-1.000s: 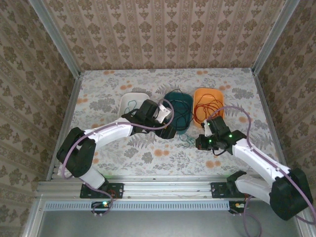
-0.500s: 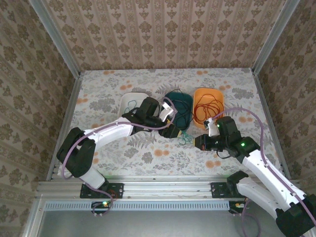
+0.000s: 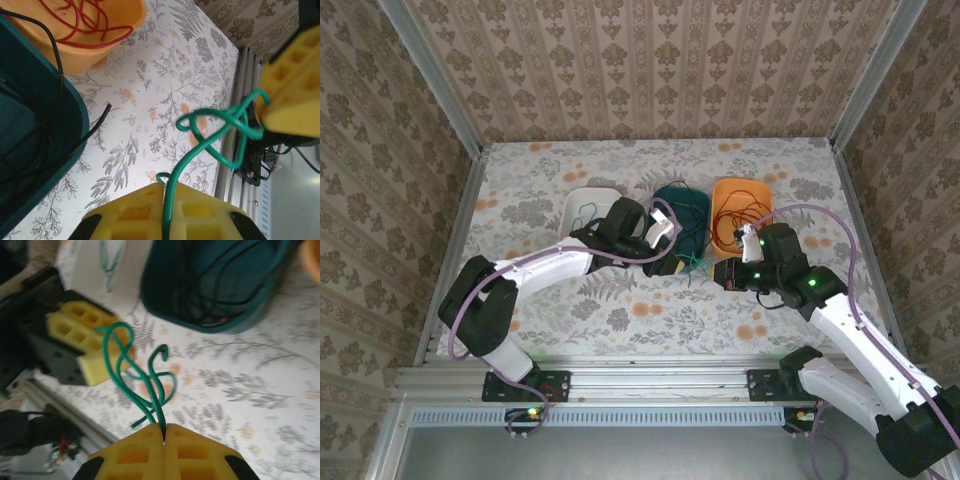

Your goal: Untangle the cables

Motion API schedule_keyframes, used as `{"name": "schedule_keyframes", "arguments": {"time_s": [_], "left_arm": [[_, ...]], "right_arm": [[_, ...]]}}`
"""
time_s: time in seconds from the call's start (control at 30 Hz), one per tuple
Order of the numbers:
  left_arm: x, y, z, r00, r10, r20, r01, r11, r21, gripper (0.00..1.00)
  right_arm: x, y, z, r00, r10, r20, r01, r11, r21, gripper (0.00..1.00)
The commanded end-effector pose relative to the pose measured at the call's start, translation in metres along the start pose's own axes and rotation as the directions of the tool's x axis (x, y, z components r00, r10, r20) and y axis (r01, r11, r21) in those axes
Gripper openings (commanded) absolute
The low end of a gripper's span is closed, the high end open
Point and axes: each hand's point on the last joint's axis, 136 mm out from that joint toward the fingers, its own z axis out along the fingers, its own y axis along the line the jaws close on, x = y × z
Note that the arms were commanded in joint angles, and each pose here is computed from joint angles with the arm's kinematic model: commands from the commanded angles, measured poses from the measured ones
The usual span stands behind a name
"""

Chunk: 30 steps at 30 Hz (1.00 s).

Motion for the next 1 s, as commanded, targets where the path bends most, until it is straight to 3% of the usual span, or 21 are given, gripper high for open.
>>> {"name": "schedule_keyframes", "arguments": {"time_s": [0.0,0.13,0.4,0.43,0.6,0.77,0.97], "left_arm": [[-0.006,-0.017,-0.015,0.998,0.058,-0.002,-0.058,0.998,0.011,0.04],[-0.007,-0.020,-0.025,0.996,0.088,-0.002,-0.088,0.996,-0.020,0.02],[-0.020,-0.020,-0.038,0.992,0.109,0.058,-0.105,0.992,-0.064,0.00],[-0.022,-0.020,-0.038,0.992,0.110,0.064,-0.106,0.992,-0.064,0.00],[-0.023,-0.019,-0.038,0.992,0.110,0.066,-0.105,0.992,-0.069,0.00],[-0.021,-0.015,-0.035,0.994,0.096,0.060,-0.092,0.993,-0.075,0.00],[-0.023,-0.017,-0.036,0.993,0.095,0.065,-0.090,0.993,-0.071,0.00]], "right_arm": [[-0.013,-0.041,-0.015,0.998,-0.046,0.040,0.033,0.962,0.270,0.00],[-0.021,-0.064,-0.024,0.995,-0.100,0.029,0.079,0.902,0.425,0.00],[-0.029,-0.074,-0.032,0.988,-0.156,0.007,0.131,0.853,0.505,0.00],[-0.030,-0.067,-0.031,0.987,-0.161,0.018,0.133,0.871,0.472,0.00],[-0.029,0.007,-0.019,0.980,-0.173,0.095,0.168,0.984,0.060,0.33],[-0.028,0.060,-0.016,0.974,-0.188,0.125,0.209,0.960,-0.188,0.37],[-0.026,0.077,0.000,0.962,-0.262,0.077,0.272,0.940,-0.208,0.37]]}}
